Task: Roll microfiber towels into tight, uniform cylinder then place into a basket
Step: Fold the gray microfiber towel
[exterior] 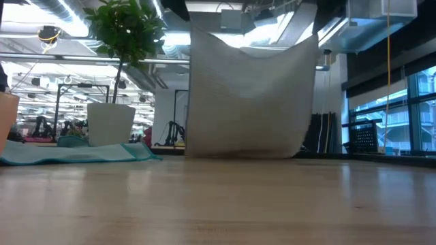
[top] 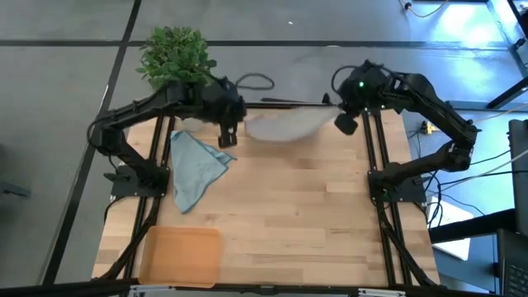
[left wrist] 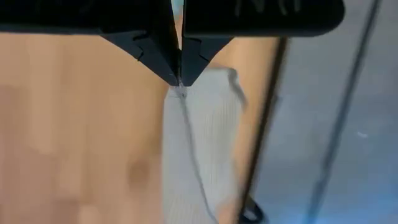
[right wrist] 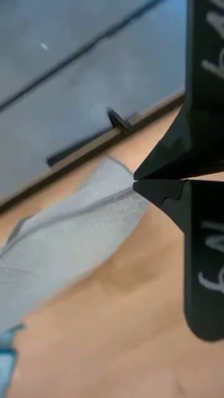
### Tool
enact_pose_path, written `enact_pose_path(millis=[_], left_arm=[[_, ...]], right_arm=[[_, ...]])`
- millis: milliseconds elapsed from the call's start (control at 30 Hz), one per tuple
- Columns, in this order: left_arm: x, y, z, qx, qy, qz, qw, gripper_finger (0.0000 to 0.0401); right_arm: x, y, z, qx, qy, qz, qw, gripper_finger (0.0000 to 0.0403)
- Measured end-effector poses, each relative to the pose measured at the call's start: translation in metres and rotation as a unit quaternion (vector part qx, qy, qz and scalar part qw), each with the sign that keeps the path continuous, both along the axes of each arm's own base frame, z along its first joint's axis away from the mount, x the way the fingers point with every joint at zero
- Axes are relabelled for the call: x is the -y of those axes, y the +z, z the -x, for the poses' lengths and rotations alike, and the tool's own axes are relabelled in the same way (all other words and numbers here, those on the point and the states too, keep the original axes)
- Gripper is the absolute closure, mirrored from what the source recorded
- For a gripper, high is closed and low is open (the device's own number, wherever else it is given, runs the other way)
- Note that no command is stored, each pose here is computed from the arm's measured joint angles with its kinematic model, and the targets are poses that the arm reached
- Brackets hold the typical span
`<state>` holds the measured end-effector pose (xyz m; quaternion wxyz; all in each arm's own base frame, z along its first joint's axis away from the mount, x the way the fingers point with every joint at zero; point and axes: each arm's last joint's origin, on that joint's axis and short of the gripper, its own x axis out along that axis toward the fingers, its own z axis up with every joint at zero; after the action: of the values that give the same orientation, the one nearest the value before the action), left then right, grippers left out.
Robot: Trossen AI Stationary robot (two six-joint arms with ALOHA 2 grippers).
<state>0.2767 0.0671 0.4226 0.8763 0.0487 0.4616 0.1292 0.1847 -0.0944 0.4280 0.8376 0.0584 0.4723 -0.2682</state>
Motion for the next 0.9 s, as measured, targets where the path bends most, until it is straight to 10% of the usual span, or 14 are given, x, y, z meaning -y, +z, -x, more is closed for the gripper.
enact_pose_path(millis=[900], left_arm=[[0.1, -0.122, -0.021, -0.1, -0.003, 0.172, 0.98, 0.0401]], right_arm=[[-0.068, -0.168, -0.027, -0.104, 0.022, -0.196, 0.975, 0.0403]])
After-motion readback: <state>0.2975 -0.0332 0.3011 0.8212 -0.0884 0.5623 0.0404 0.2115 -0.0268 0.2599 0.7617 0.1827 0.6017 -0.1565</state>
